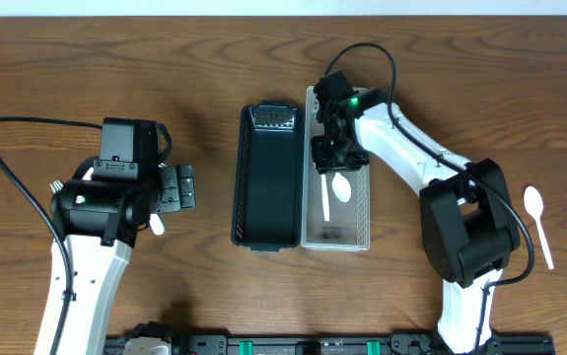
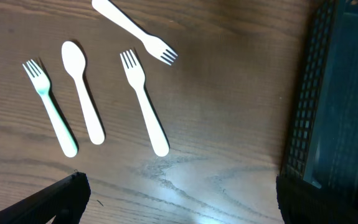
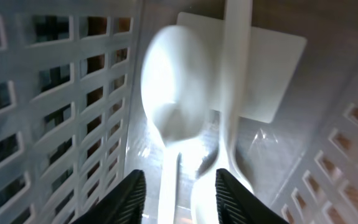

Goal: Pack container
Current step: 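Lower the third spoon into the clear basket and open the gripper, then reach the right gripper to the last spoon and grasp it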

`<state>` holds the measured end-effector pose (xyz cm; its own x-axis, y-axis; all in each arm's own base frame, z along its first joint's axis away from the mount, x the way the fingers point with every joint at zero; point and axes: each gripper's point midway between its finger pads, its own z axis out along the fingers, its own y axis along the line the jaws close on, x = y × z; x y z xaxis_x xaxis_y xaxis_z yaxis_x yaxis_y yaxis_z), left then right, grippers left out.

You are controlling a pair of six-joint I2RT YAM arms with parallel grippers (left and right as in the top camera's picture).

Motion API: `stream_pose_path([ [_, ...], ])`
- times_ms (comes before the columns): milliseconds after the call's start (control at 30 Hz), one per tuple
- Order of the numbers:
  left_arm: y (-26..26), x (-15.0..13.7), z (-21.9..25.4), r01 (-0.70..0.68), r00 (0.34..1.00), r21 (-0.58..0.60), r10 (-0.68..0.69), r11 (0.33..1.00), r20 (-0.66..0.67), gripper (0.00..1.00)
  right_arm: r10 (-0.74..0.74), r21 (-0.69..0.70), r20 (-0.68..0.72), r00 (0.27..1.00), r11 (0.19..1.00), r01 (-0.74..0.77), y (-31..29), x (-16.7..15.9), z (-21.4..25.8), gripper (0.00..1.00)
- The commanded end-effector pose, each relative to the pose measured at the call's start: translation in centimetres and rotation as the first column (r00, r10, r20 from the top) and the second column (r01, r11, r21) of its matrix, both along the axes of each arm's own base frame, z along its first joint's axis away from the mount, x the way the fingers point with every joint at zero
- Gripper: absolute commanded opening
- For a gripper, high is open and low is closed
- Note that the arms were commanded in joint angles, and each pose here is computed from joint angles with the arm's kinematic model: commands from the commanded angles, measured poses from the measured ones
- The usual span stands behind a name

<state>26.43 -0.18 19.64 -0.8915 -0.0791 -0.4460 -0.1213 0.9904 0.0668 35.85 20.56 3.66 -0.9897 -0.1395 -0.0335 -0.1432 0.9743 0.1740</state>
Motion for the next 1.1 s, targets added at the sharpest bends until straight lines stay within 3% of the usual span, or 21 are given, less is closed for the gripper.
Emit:
stream_pose_path([
  [0,0.1,0.2,0.5,0.005,1.000,0.001,-0.005,1.000,0.009,0.98,0.030,0.037,0.165,0.986,0.999,-0.037,-1.0,3.2,6.6,0.44],
  [200,0.1,0.2,0.5,0.005,1.000,0.001,-0.005,1.000,0.009,0.98,-0.147,-0.028,0.410,0.900,0.984,0.174,-10.7,5.6,19.1,0.60],
  [367,0.1,0.2,0.5,0.005,1.000,0.001,-0.005,1.000,0.009,0.98,-0.308,-0.033,0.450,0.838,0.932,0.360,-19.7,2.0,24.1,0.67],
  [567,0.1,0.3,0.5,0.005,1.000,0.001,-0.005,1.000,0.010,0.98,-0.467,-0.061,0.391,0.793,0.847,0.528,-25.9,-5.3,25.6,0.69],
  [800,0.0,0.5,0.6,0.004,1.000,0.000,-0.004,1.000,0.022,0.98,-0.563,-0.072,0.376,0.736,0.774,0.629,-28.0,-13.1,23.9,0.74],
  [867,0.0,0.5,0.6,0.004,1.000,0.000,-0.004,1.000,0.022,0.98,-0.604,-0.075,0.373,0.704,0.737,0.672,-28.8,-15.1,22.5,0.84],
  [967,0.0,0.5,0.6,0.004,1.000,0.000,-0.004,1.000,0.022,0.98,-0.658,-0.066,0.379,0.651,0.682,0.728,-30.7,-16.6,20.5,0.99],
  [1067,0.0,0.5,0.6,0.004,1.000,0.000,-0.004,1.000,0.022,0.98,-0.676,0.035,0.351,0.648,0.701,0.712,-31.3,-15.6,18.7,0.99],
])
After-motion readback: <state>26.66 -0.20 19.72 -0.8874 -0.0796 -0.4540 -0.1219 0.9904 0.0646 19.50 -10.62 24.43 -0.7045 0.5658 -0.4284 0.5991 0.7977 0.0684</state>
